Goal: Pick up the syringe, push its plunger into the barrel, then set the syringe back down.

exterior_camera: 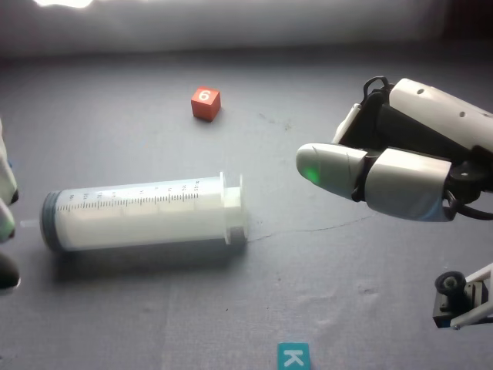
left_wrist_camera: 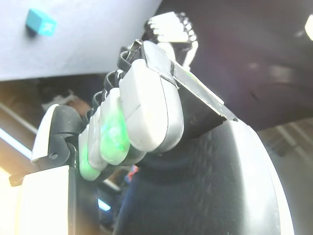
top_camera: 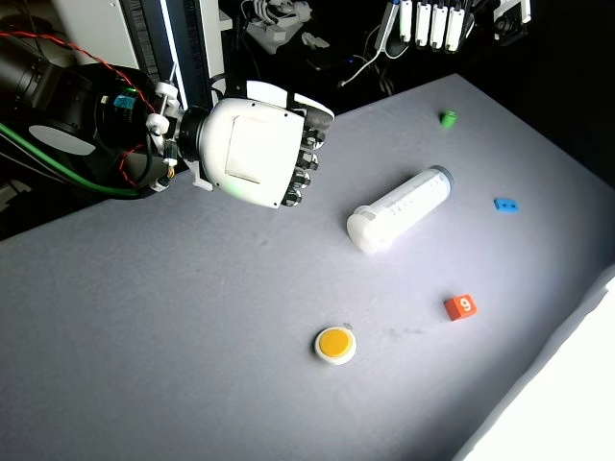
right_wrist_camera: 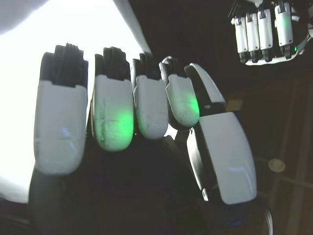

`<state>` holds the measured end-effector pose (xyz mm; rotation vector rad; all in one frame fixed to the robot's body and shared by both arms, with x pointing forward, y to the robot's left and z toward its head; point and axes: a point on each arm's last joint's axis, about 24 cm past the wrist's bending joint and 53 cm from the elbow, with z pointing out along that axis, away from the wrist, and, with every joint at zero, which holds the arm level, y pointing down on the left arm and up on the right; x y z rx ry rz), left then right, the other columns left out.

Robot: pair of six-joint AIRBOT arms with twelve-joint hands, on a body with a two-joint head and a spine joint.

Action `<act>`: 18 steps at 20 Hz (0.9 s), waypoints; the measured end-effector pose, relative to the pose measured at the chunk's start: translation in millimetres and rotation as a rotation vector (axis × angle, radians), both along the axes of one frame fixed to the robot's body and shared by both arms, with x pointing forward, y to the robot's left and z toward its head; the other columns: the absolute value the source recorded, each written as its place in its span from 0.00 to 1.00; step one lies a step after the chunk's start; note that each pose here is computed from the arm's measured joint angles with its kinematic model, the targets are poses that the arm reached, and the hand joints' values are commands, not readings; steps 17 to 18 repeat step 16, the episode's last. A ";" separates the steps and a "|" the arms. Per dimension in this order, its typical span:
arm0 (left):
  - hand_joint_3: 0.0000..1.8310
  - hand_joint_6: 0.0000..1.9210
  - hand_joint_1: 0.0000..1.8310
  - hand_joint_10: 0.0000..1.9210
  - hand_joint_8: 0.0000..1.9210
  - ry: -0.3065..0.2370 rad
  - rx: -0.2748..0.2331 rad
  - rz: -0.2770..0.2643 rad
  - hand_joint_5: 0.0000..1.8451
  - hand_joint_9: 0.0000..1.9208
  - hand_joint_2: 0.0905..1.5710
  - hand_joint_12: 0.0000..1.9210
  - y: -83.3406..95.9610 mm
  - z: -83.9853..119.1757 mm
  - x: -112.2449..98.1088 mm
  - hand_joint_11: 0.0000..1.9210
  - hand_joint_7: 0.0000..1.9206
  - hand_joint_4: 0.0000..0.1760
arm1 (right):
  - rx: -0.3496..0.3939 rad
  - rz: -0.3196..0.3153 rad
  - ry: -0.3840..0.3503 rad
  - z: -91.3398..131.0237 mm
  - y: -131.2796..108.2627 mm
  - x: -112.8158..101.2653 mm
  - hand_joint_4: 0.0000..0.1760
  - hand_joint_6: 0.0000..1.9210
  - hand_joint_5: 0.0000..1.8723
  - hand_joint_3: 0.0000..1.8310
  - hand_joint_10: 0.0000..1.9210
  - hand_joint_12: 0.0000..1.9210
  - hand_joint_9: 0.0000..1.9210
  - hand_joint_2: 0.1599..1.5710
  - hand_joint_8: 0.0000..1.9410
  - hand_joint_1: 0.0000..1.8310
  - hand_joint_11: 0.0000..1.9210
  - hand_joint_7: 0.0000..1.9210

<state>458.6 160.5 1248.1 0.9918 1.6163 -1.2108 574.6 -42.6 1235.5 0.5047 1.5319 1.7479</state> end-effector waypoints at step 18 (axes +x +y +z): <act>0.01 1.00 0.65 1.00 1.00 -0.002 -0.018 -0.028 0.89 0.88 0.84 1.00 -8.9 2.8 -8.6 0.88 0.87 0.36 | -0.028 0.021 -0.004 -9.6 2.1 -6.6 0.00 1.00 0.82 0.00 1.00 1.00 0.87 0.95 1.00 0.44 0.94 0.85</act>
